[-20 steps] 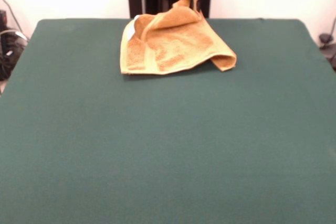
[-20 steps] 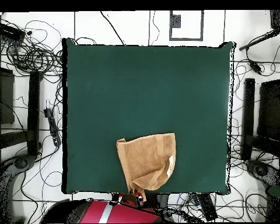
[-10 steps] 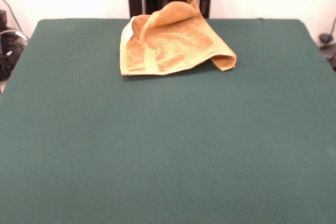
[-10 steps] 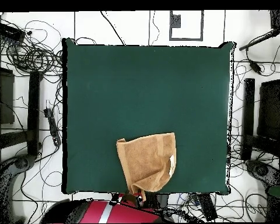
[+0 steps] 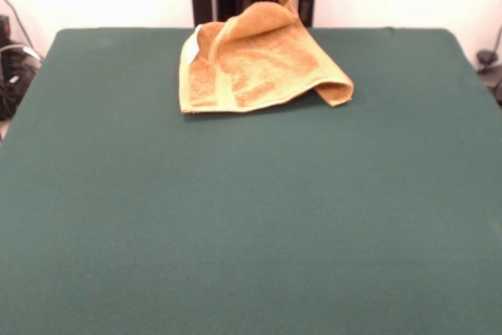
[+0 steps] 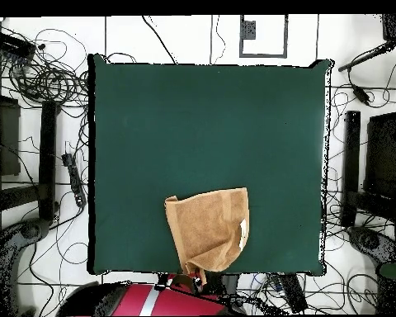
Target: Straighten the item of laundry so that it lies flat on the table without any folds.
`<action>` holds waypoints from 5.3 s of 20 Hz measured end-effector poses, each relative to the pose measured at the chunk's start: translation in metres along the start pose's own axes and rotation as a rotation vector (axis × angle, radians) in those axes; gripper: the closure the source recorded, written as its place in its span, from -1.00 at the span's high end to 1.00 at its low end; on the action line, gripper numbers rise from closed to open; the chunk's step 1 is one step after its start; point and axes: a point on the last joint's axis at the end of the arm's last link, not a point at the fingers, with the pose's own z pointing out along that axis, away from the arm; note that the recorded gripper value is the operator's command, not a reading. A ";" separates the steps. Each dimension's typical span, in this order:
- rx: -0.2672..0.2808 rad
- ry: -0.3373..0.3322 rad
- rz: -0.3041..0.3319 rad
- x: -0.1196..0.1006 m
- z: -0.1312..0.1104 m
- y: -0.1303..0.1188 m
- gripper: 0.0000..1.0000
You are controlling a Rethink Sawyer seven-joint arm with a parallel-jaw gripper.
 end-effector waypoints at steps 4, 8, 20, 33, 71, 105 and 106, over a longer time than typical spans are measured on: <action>0.000 0.009 0.001 0.001 -0.003 0.000 1.00; 0.005 0.028 0.012 0.000 -0.015 -0.003 1.00; 0.022 0.183 0.143 -0.042 -0.105 -0.041 1.00; 0.004 0.108 0.129 -0.129 -0.118 -0.061 1.00; -0.019 0.040 0.021 -0.182 -0.047 -0.059 1.00; -0.035 -0.021 -0.031 -0.175 -0.009 -0.060 1.00; -0.035 -0.022 -0.030 -0.175 -0.009 -0.061 1.00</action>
